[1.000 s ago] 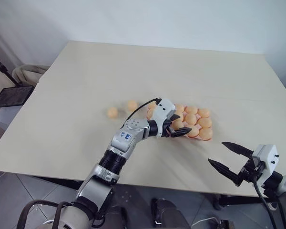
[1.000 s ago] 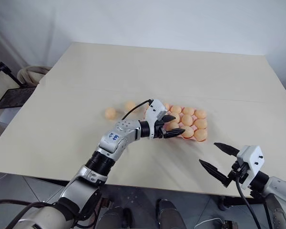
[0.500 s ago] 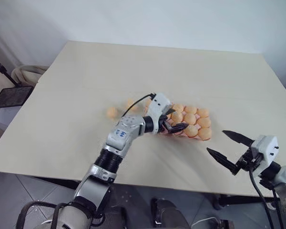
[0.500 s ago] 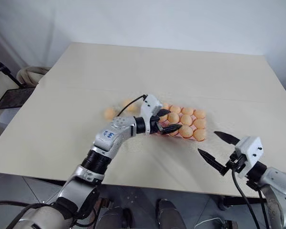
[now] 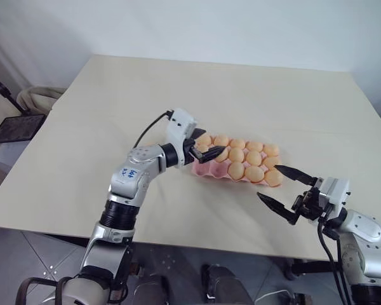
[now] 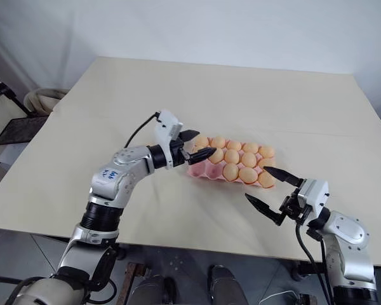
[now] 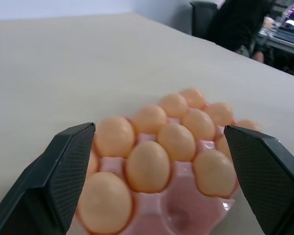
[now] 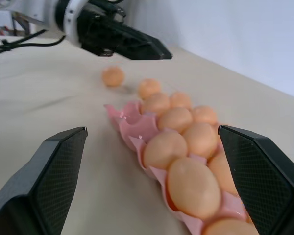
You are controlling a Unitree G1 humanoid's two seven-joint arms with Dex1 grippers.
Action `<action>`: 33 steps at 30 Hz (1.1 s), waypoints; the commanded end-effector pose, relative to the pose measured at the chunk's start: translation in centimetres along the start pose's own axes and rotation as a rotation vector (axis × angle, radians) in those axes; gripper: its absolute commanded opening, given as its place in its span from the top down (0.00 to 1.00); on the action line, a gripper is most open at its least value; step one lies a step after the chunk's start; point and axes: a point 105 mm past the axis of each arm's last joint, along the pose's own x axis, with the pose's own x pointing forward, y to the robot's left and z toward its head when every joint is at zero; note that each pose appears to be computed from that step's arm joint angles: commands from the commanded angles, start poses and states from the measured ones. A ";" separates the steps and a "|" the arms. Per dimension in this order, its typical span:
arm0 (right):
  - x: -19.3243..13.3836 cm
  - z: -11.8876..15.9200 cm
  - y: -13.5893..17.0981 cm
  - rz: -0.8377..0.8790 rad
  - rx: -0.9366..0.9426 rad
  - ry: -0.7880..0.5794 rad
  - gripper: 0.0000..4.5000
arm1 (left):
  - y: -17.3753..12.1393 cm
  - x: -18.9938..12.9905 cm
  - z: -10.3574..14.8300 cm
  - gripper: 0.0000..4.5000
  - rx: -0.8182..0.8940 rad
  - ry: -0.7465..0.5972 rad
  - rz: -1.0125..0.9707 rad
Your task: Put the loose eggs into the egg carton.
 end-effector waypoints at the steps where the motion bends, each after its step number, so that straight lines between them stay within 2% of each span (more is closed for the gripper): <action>1: -0.1 0.3 0.4 0.097 0.012 -0.003 0.00 | 1.1 -1.4 1.3 0.00 0.035 -0.042 0.060; 10: 0.1 0.4 -0.3 0.258 0.083 0.002 0.00 | 6.1 -4.5 1.6 0.00 0.074 -0.051 0.302; 20: -0.2 1.2 -1.1 0.295 0.145 -0.026 0.00 | 8.6 -7.2 0.5 0.00 0.100 -0.036 0.483; 29: -1.4 1.6 -1.0 0.298 0.193 -0.017 0.00 | 7.9 -9.2 1.0 0.00 0.117 -0.075 0.607; 33: -1.8 1.9 -1.1 0.285 0.196 -0.012 0.00 | 5.4 -10.9 0.4 0.00 0.070 -0.088 0.583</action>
